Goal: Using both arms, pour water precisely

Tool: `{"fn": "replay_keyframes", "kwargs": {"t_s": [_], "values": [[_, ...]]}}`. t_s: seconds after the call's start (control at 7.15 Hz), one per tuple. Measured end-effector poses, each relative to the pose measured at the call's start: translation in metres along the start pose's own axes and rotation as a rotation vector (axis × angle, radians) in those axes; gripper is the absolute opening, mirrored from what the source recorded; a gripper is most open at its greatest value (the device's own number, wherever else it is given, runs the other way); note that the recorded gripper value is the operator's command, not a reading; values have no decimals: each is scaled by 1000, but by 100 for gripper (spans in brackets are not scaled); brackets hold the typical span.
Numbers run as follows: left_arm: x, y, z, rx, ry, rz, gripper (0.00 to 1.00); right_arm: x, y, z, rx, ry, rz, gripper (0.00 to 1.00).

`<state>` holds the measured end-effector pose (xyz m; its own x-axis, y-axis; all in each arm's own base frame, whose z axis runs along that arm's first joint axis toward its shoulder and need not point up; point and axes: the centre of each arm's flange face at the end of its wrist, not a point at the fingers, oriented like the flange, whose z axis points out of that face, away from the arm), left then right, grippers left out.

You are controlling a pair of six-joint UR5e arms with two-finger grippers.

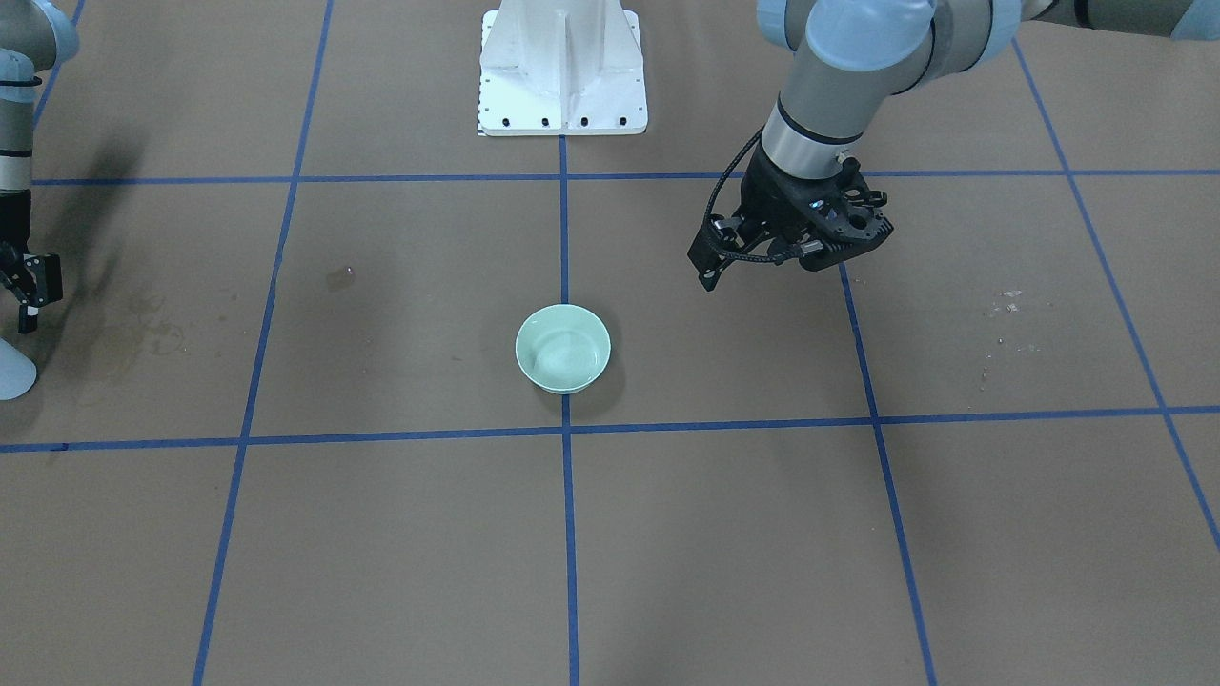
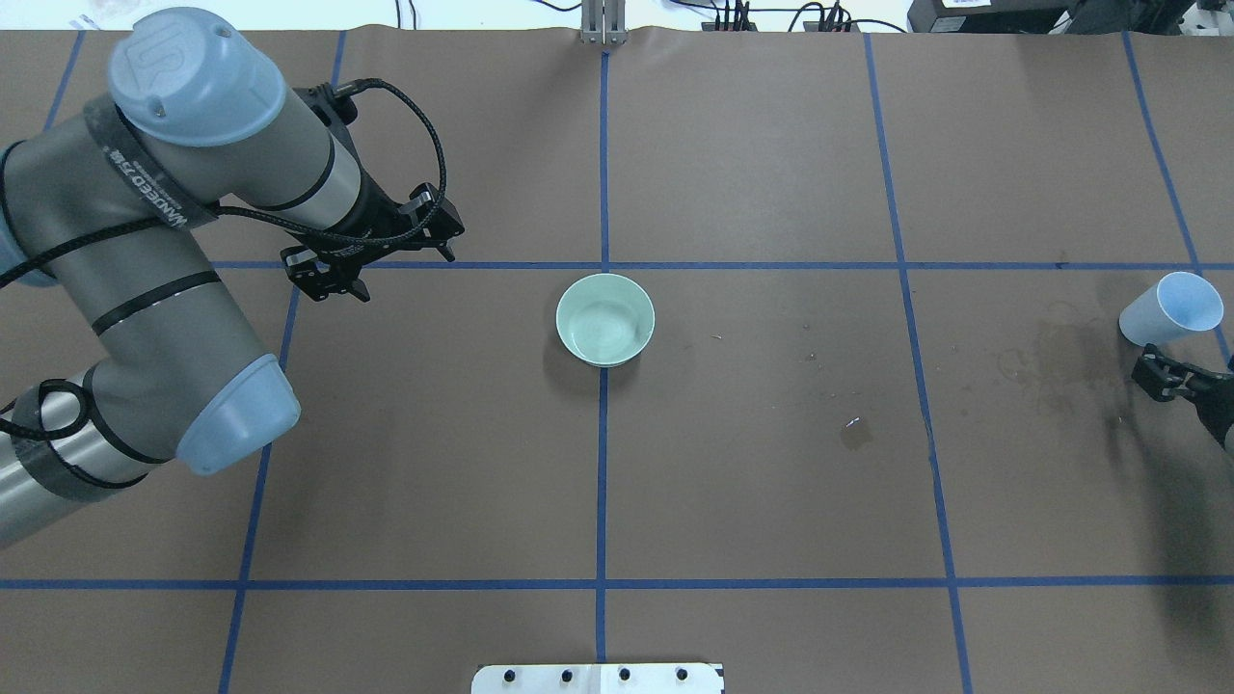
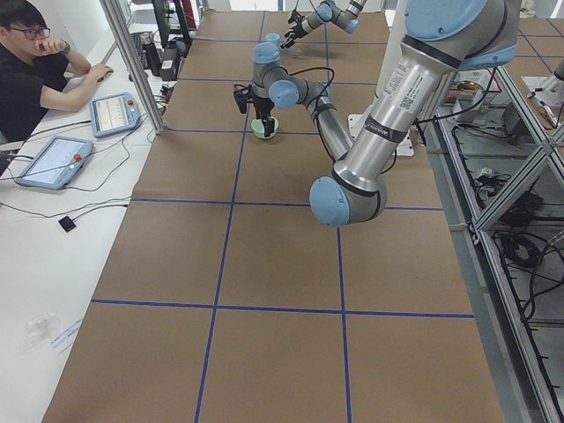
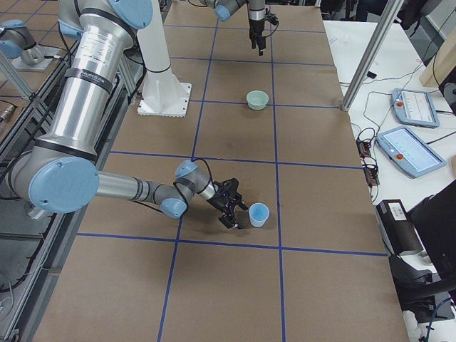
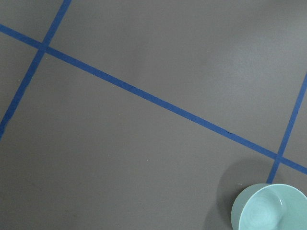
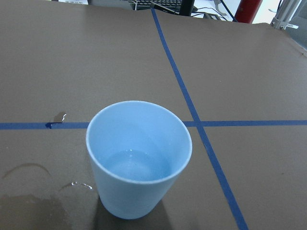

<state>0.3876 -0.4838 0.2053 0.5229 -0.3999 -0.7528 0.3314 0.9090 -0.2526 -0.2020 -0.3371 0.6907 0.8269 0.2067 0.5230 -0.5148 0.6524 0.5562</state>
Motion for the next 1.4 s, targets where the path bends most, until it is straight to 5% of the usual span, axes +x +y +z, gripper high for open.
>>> {"fn": "replay_keyframes", "kwargs": {"t_s": [0.84,1.4], "values": [[0,-2,3,-1,-6,-3,100,-23,-4,17,83,1,13,99],[1,-1,2,-1,-4,-3,100,-26,1,28,84,9,-7,99]]}}
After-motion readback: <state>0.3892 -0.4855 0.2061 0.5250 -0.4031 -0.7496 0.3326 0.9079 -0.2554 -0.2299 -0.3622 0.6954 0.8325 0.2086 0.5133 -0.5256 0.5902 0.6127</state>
